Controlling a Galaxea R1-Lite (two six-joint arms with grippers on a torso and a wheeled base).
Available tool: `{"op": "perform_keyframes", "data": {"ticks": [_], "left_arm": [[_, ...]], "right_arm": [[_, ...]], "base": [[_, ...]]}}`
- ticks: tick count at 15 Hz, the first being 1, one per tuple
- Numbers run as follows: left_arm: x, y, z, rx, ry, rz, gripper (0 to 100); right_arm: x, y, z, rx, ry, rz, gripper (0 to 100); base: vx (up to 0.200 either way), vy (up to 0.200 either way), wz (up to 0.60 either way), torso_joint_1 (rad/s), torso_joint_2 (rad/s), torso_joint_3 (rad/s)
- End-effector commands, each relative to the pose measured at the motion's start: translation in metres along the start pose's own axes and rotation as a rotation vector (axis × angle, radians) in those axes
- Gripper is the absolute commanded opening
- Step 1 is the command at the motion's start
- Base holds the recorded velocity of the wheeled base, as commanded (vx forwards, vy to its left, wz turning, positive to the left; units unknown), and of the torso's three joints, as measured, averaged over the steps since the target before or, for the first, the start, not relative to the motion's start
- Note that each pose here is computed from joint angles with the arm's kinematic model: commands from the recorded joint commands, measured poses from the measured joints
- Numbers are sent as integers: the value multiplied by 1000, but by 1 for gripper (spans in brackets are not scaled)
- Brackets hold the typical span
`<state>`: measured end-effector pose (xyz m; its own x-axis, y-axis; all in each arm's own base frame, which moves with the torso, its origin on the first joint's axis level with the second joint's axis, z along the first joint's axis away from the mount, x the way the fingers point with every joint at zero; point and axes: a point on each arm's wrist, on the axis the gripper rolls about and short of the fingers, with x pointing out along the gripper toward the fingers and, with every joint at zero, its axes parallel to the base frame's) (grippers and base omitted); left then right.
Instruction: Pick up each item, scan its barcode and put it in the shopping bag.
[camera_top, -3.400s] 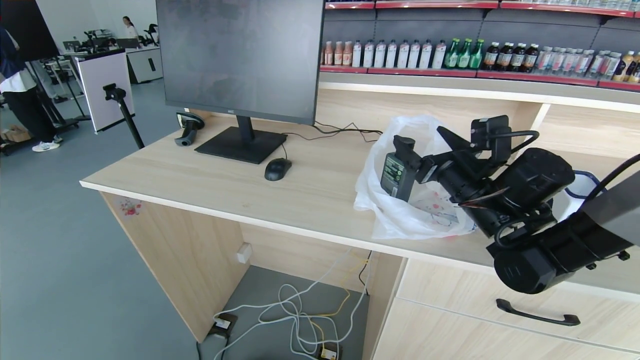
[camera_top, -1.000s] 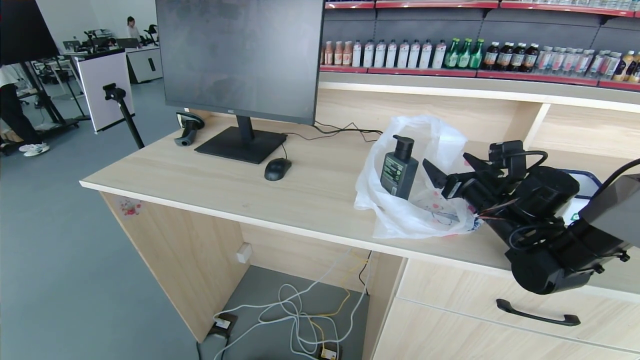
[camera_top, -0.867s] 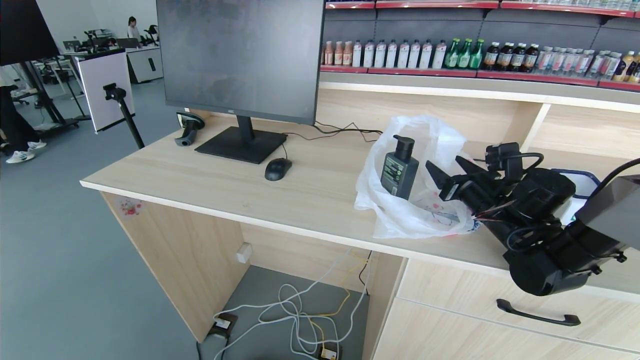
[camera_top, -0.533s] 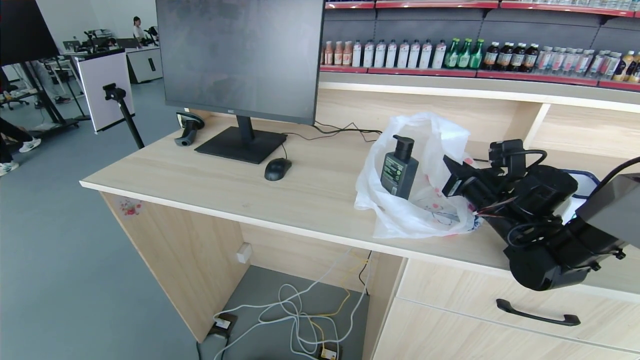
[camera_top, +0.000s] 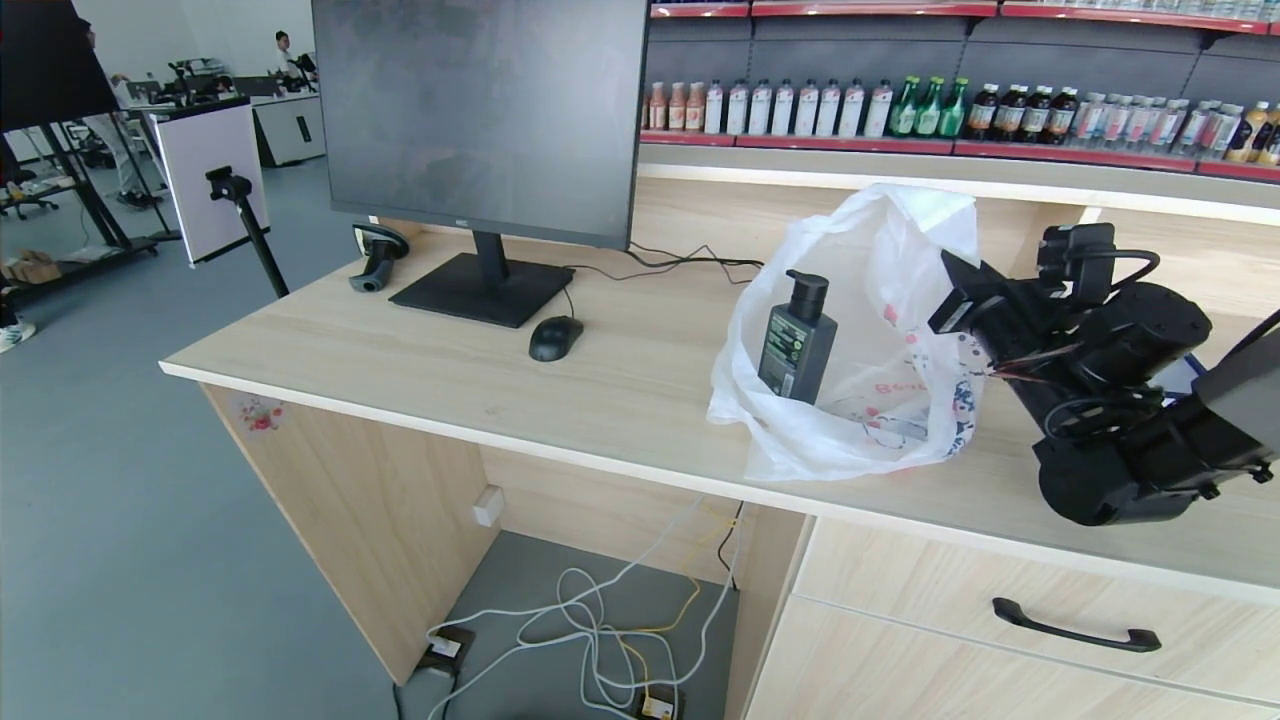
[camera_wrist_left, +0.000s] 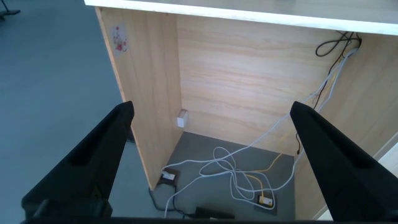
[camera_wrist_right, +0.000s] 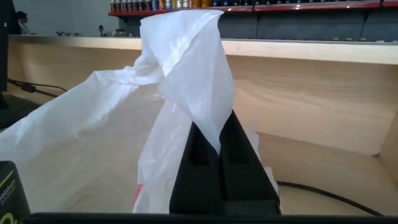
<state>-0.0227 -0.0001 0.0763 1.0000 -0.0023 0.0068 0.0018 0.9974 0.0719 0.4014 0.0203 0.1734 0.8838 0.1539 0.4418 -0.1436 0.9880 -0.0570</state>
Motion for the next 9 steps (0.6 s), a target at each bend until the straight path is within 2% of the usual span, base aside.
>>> {"op": "perform_keyframes", "data": {"ticks": [1, 6, 9], "left_arm": [[0, 0, 0, 0, -1, -1, 100], [0, 0, 0, 0, -1, 1, 100], [0, 0, 0, 0, -1, 1, 100]], "right_arm": [[2, -19, 3, -33, -21, -25, 0], [0, -40, 6, -99, -28, -6, 0], [3, -63, 14, -174, -66, 20, 0]], "base": [[0, 0, 0, 0, 0, 0], [0, 0, 0, 0, 0, 0], [0, 0, 0, 0, 0, 0]]}}
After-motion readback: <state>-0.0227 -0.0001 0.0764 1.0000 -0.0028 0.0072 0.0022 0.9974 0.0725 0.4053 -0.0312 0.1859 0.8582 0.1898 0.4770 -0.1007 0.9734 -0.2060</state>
